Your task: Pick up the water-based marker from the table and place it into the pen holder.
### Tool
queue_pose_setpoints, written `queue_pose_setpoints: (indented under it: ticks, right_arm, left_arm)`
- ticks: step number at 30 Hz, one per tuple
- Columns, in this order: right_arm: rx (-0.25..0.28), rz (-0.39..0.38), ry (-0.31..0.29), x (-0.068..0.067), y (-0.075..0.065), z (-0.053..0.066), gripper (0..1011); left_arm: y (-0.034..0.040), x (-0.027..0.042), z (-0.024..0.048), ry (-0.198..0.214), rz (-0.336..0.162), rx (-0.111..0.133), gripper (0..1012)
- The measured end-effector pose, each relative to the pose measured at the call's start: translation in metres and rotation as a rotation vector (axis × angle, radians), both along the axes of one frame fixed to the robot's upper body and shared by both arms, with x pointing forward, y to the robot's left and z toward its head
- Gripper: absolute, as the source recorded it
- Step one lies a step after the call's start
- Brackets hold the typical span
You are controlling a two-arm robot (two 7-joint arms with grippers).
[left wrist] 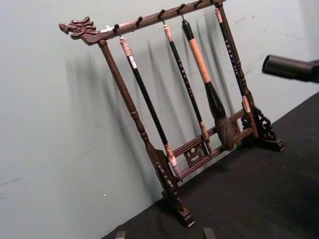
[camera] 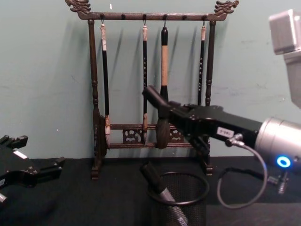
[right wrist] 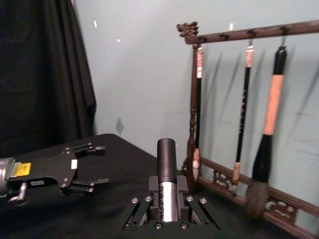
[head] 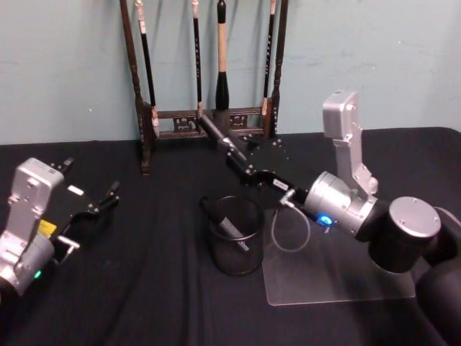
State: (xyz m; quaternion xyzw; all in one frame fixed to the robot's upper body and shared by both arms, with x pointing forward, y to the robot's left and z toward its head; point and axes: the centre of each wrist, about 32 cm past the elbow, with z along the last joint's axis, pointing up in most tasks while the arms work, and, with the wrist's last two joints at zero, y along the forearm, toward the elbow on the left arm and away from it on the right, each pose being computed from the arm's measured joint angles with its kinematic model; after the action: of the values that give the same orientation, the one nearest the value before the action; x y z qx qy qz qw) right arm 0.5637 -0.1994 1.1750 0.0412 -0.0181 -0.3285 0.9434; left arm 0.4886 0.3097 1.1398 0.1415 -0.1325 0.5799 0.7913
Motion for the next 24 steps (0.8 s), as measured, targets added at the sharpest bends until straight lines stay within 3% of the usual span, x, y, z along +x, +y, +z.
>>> queue_pose_setpoints:
  ticks: [8, 24]
  right_arm:
    - [-0.01, 0.032, 0.05, 0.001, 0.01, -0.012, 214]
    - [-0.021, 0.046, 0.114, -0.001, 0.015, -0.025, 213]
  left_arm:
    - [0.0, 0.0, 0.0, 0.0, 0.0, 0.0, 1001]
    - [0.0, 0.0, 0.0, 0.0, 0.0, 0.0, 1001]
